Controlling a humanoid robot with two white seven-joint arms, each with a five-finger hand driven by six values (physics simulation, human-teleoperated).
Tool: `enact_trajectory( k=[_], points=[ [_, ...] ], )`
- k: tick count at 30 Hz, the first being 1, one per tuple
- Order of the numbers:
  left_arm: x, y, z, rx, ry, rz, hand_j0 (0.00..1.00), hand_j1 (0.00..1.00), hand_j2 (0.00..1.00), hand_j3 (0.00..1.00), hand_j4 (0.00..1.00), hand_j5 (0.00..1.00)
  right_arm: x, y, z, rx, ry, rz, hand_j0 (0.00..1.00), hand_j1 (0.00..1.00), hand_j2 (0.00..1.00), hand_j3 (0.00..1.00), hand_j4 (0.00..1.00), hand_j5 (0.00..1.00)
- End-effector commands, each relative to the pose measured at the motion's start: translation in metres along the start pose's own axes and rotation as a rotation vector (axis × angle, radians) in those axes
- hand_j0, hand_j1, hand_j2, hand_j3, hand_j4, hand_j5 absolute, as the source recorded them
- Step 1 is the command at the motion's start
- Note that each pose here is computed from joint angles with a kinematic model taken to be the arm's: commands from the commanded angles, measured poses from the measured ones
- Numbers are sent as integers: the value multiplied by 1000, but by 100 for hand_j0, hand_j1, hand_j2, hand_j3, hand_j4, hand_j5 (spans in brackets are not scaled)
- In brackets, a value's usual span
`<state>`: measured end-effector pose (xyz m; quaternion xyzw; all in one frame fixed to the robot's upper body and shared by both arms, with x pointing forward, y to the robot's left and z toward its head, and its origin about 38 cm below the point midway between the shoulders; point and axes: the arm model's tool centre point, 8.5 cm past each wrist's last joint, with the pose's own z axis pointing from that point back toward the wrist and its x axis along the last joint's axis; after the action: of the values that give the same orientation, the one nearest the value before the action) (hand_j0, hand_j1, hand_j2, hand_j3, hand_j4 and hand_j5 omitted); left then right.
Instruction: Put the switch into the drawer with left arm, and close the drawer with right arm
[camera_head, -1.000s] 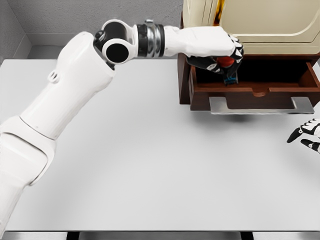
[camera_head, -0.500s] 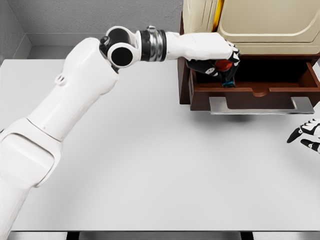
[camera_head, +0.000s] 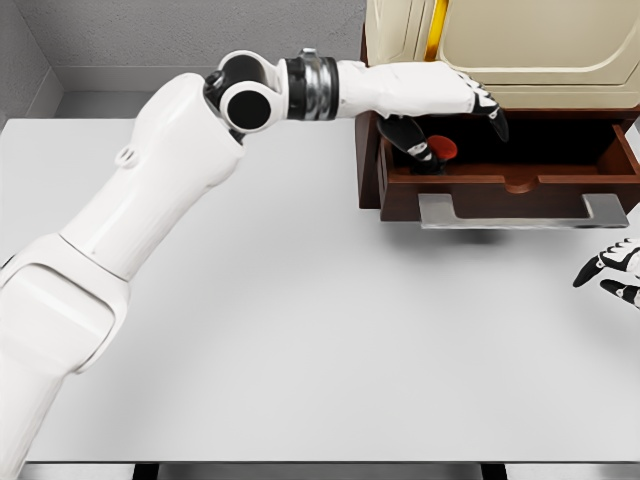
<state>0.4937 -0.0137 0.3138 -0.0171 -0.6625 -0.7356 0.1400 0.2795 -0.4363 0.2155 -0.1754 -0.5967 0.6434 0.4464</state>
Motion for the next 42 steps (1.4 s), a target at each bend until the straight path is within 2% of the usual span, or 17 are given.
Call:
enact_trajectory(
  k=[1,5,11,14,18,22,25,28,30,32,34,35,37,38,39,40,42],
  points=[
    [4,1,-5,7,-12,4,89,89,89,89,89,89,0,-1,0,-4,-1,-5,50,50,50,50,50,50],
    [16,-6,-22,-42,-41,-21,89,89,89,89,89,89,0,0,0,-3,-2,-6,50,50,50,50,50,50],
    [18,-1,-22,-43,-45,-35,90,90,90,90,90,90,1,3,-2,3,-7,-12,51,51,51,51,51,51],
    [21,12,-22,-34,-52,-58,99,99,99,99,99,99,1,4,-3,6,-9,-14,51,51,51,51,51,51],
    [37,32,-24,4,-102,-83,100,100,100,100,100,100,1,4,-3,6,-9,-14,50,50,50,50,50,50],
    [53,49,-22,44,-156,-99,100,100,100,100,100,100,1,3,-3,4,-9,-13,43,43,43,43,43,43],
    [59,62,17,85,-185,-121,100,100,100,100,100,100,1,1,-3,0,-8,-10,42,42,42,42,42,42],
    [66,70,80,117,-202,-134,100,100,100,100,100,100,1,0,-3,-4,-9,-6,42,42,42,42,42,42],
    [41,61,139,145,-121,-48,100,100,100,100,100,100,1,-1,-3,-6,-8,-5,43,43,43,43,43,43],
    [9,40,226,145,74,11,100,100,100,100,100,100,1,-2,-2,-9,-8,-3,44,44,44,44,44,44],
    [0,31,286,144,212,22,100,100,100,100,100,100,1,-4,-3,-14,-8,0,44,44,44,44,44,44],
    [-5,21,288,140,222,48,100,100,100,100,100,100,1,-5,-3,-20,-13,-7,44,44,44,44,44,44],
    [-17,-24,288,110,248,140,100,100,100,100,100,100,1,-7,-3,-24,-16,-5,45,45,45,45,45,45],
    [-22,-29,283,123,247,161,100,100,100,100,100,100,1,-7,-3,-24,-16,-5,45,45,45,45,45,45],
    [-22,-33,276,110,239,159,100,100,100,100,100,100,1,-7,-3,-26,-17,-5,45,45,45,45,45,45],
    [-24,-38,274,71,264,129,100,100,100,100,100,100,1,-8,-3,-27,-17,-6,45,45,45,45,45,45],
    [-22,-40,260,66,238,119,100,100,100,100,100,100,1,-10,-3,-32,-19,-2,45,45,45,45,45,45]
  ],
)
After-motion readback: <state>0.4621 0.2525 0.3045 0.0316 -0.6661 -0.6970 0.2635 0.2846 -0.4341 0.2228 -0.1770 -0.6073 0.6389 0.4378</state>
